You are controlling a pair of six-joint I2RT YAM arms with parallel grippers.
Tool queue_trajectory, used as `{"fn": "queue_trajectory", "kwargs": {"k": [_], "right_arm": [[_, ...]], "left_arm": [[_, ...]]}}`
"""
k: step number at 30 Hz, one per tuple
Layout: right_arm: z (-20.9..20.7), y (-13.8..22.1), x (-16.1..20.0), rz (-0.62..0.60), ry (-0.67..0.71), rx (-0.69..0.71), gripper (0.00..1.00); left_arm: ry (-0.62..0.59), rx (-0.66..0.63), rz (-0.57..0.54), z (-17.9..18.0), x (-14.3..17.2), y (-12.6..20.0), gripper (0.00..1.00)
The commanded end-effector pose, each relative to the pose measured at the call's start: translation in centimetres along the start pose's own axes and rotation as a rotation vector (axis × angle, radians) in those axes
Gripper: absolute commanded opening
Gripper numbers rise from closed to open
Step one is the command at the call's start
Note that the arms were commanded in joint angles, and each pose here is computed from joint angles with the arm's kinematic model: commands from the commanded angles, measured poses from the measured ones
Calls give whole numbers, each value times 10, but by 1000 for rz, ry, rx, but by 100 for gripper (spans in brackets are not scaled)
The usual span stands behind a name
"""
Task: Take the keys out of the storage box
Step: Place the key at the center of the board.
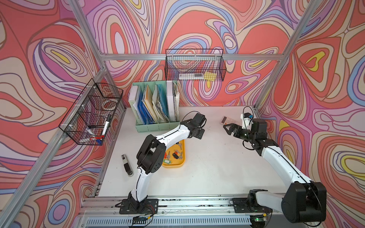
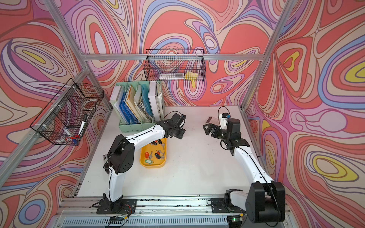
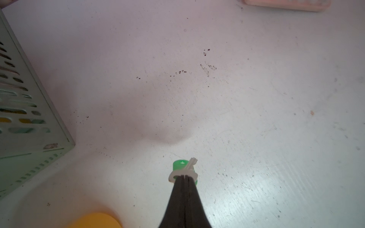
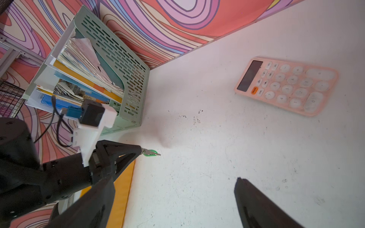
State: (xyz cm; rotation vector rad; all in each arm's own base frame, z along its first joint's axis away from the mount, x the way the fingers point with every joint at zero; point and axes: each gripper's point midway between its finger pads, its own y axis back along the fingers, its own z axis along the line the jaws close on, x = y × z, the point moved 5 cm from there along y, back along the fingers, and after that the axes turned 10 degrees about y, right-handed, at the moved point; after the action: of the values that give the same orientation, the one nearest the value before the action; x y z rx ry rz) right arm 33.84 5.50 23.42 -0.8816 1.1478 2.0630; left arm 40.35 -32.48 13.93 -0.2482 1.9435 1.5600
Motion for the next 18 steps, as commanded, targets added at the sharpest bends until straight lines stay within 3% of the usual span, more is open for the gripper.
{"fn": "queue_trajectory", "kwargs": {"k": [1,11,18], "right_arm": [[1,-1,0,-15,-11,-19,98],[2,-2,0,-13,-23,-34,98],[2,-3,0,-9,-24,-33,98]], "left_arm": [[12,-27,-74,0,-16,-8,0],[18,-51,-31,0,-9,-36,2],[22,-65,-35,3,-9,-30,15]]}}
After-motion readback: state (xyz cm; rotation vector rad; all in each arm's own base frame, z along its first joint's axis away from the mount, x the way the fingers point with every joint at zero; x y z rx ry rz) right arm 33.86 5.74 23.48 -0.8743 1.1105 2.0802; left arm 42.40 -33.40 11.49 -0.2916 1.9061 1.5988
